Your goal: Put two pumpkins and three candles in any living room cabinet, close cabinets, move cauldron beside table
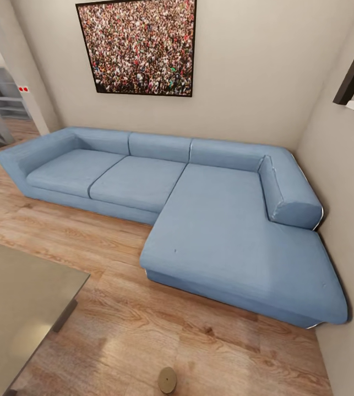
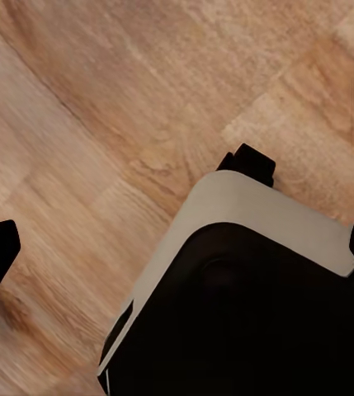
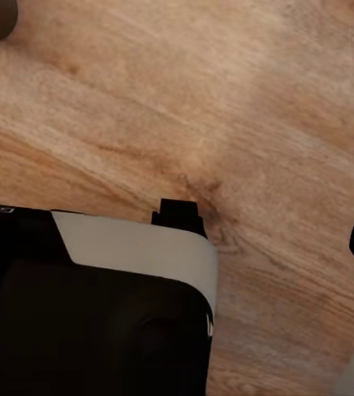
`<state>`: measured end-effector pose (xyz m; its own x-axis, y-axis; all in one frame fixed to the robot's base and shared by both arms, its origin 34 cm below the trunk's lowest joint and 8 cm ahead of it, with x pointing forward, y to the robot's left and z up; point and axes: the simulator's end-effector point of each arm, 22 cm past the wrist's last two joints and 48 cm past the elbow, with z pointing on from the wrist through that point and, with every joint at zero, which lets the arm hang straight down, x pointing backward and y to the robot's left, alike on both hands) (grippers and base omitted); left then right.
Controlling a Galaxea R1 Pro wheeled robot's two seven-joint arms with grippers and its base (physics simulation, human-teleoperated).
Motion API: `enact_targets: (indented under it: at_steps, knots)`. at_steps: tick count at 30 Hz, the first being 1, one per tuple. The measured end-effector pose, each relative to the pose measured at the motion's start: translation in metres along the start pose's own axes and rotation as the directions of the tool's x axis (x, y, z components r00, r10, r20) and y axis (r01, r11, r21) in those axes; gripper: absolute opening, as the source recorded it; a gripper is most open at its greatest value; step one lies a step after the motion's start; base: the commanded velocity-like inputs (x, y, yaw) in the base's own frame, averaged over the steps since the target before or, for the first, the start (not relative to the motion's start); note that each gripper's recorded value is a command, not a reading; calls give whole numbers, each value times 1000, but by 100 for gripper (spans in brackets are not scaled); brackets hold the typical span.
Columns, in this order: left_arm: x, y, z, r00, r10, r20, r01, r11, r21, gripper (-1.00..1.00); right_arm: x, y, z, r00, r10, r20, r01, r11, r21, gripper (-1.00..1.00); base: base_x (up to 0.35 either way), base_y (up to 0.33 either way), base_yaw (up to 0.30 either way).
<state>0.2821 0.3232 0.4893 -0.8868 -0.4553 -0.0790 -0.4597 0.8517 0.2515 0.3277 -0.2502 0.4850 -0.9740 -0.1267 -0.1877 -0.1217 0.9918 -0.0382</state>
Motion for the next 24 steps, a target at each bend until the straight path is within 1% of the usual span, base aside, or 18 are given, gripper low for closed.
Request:
enact_targets:
  at_steps: [3, 4, 6, 8, 10, 14, 18, 19, 21, 23, 24]
  knots:
    - [0, -4, 0, 1000, 3, 0, -3, 1000, 17, 100, -7, 0, 1, 1000, 0, -15, 0, 1000, 10, 100, 0, 0, 0]
    - [0, -5, 0, 1000, 5, 1, -5, 1000, 22, 100, -13, 7, 2, 1000, -1, -29, 1, 1000, 9, 100, 0, 0, 0]
    - [0, -7, 0, 1000, 8, 1, -8, 1000, 28, 100, -40, 27, 3, 998, -5, -69, 6, 1000, 10, 100, 0, 0, 0]
    - [0, -7, 0, 1000, 9, 0, -9, 1000, 30, 100, -70, 41, 1, 994, -13, -110, 17, 999, 34, 100, 0, 0, 0]
    - [0, -7, 0, 1000, 8, 0, -8, 999, 32, 100, -109, 46, -3, 995, -17, -99, 24, 997, 68, 100, 0, 0, 0]
    - [0, -8, 0, 1000, 8, 0, -8, 999, 34, 100, -184, 42, -11, 999, -13, -29, 16, 994, 106, 100, 0, 0, 0]
    - [-2, -10, -1, 1000, 11, 2, -11, 999, 37, 100, -232, 36, -19, 1000, -6, 25, 3, 993, 118, 100, 0, 0, 0]
    - [-5, -12, -1, 1000, 11, 5, -11, 999, 42, 100, -237, 35, -21, 1000, -6, 24, 3, 993, 119, 100, 0, 0, 0]
    - [-17, -21, -2, 1000, 7, 25, -8, 998, 60, 100, -241, 34, -23, 1000, -10, 3, 10, 993, 121, 100, 0, 0, 0]
    - [-31, -34, -5, 999, 2, 44, -6, 996, 87, 100, -248, 33, -26, 1000, -15, -14, 17, 992, 123, 100, 0, 0, 0]
    - [-41, -47, -8, 999, 2, 52, -8, 994, 113, 100, -254, 31, -29, 1000, -18, -24, 21, 992, 125, 100, 0, 0, 0]
